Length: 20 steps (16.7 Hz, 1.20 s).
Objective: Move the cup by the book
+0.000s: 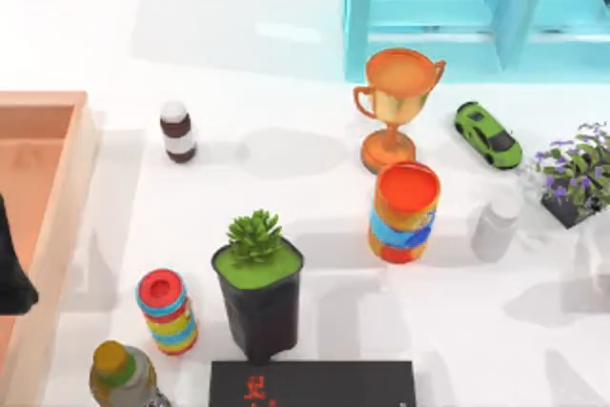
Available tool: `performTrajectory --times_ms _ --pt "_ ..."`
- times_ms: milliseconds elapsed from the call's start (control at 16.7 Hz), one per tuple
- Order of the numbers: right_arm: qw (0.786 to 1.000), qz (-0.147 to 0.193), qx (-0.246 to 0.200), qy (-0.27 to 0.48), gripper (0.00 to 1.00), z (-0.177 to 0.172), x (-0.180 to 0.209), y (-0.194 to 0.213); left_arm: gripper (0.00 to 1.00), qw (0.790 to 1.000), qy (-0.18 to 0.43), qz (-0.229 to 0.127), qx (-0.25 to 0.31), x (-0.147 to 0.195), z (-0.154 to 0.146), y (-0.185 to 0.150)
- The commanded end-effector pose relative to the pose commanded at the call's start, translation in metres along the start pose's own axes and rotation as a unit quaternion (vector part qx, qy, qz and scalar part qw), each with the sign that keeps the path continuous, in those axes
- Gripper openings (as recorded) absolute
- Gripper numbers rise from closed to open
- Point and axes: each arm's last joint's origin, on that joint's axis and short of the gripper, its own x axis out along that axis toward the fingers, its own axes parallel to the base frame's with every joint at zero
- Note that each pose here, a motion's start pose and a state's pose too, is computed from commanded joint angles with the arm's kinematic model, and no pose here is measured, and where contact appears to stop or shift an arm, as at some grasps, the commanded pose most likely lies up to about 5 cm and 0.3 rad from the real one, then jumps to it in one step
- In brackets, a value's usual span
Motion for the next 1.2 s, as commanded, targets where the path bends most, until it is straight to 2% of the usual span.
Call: performTrajectory --times_ms 180,300,480,600,720,900,1020,1200 --pt "1.0 -0.001 -0.004 0.006 1.0 0.0 0.0 0.0 1.0 1.0 0.0 0.0 0.0 0.0 0.0 0.0" --pt "0.999 -0.009 -0.026 0.034 1.0 0.0 0.001 -0.003 1.0 1.0 0.0 0.0 0.0 0.0 0.0 0.0" --pt "0.988 -0.04 -0.095 0.117 1.0 0.009 0.004 -0.011 1.0 1.0 0.0 0.0 0.0 0.0 0.0 0.0" --pt "0.967 -0.062 -0.158 0.188 1.0 0.022 0.006 -0.021 1.0 1.0 0.0 0.0 0.0 0.0 0.0 0.0" --pt "0.935 -0.078 -0.231 0.257 1.0 0.042 0.01 -0.033 1.0 1.0 0.0 0.0 0.0 0.0 0.0 0.0" --pt "0.865 -0.073 -0.361 0.342 1.0 0.079 0.018 -0.053 1.0 1.0 0.0 0.0 0.0 0.0 0.0 0.0" --pt "0.806 -0.05 -0.447 0.385 1.0 0.102 0.022 -0.065 1.0 1.0 0.0 0.0 0.0 0.0 0.0 0.0" --pt "0.721 0.007 -0.543 0.431 1.0 0.124 0.03 -0.08 1.0 1.0 0.0 0.0 0.0 0.0 0.0 0.0"
